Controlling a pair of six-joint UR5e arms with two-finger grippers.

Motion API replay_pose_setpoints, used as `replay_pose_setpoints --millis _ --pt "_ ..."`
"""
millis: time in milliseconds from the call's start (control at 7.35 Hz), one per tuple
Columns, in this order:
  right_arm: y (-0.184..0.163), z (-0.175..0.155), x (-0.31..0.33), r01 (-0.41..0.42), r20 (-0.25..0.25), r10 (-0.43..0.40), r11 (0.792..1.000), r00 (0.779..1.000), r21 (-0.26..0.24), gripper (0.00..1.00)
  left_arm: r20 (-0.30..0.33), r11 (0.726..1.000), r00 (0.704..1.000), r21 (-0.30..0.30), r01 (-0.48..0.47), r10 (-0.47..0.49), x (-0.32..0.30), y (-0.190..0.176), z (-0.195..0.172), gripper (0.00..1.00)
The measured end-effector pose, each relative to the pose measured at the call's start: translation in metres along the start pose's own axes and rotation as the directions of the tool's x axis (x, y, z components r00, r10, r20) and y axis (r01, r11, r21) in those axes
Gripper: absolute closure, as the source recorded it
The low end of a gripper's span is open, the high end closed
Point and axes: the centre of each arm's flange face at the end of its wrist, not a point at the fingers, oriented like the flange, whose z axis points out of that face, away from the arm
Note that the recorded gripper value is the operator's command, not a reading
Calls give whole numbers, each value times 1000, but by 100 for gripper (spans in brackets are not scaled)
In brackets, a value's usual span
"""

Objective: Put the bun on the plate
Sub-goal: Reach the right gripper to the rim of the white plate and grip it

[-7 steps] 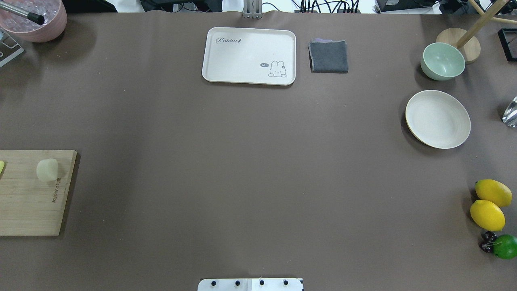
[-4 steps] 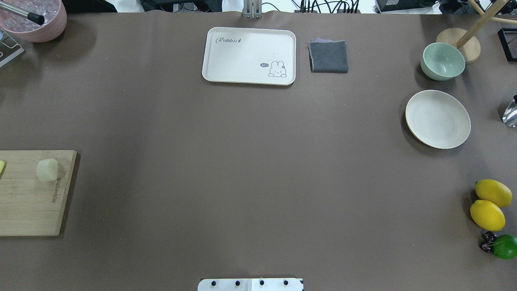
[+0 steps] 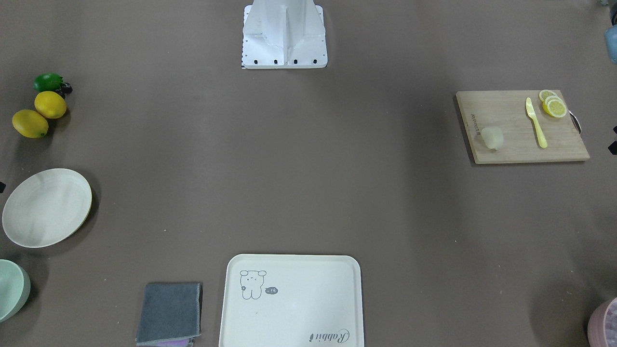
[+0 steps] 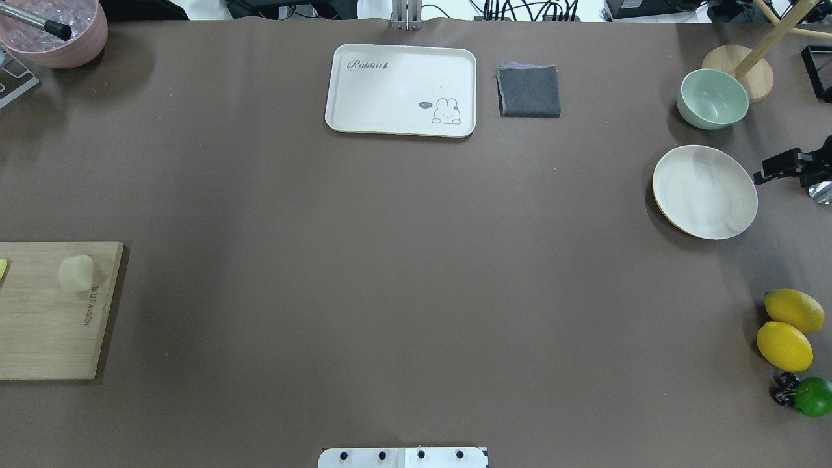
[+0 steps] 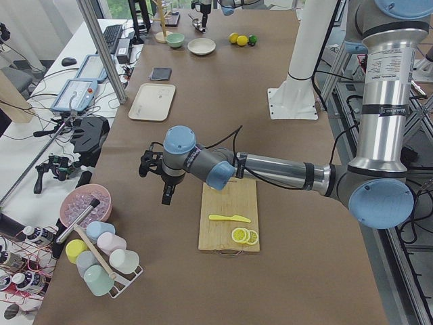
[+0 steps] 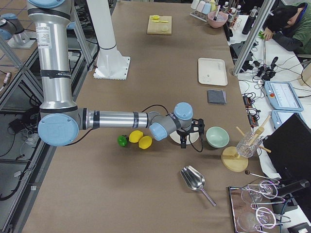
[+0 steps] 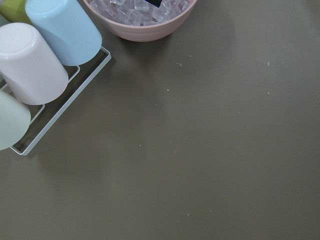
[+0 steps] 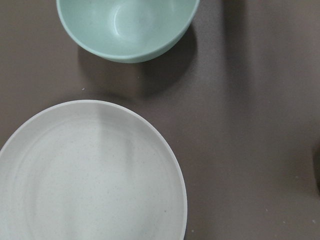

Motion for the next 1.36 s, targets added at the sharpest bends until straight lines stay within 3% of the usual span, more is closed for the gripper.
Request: replay_pose_setpoints --millis 544,680,952,1361 --pt "10 38 -8 -1 -16 0 999 1000 -47 0 0 1000 1000 -3 1 -1 -1 0 2 2" --pt "13 43 -10 5 -17 -6 998 1000 -57 9 0 1000 1000 -3 1 -1 -1 0 2 2" --pt "18 49 -11 8 -21 -9 998 1000 -68 98 0 1000 1000 -2 0 0 0 -1 2 2" --pt "18 54 -3 0 -56 -4 998 998 -57 100 -1 1000 1000 1 1 -1 2 -3 1 2"
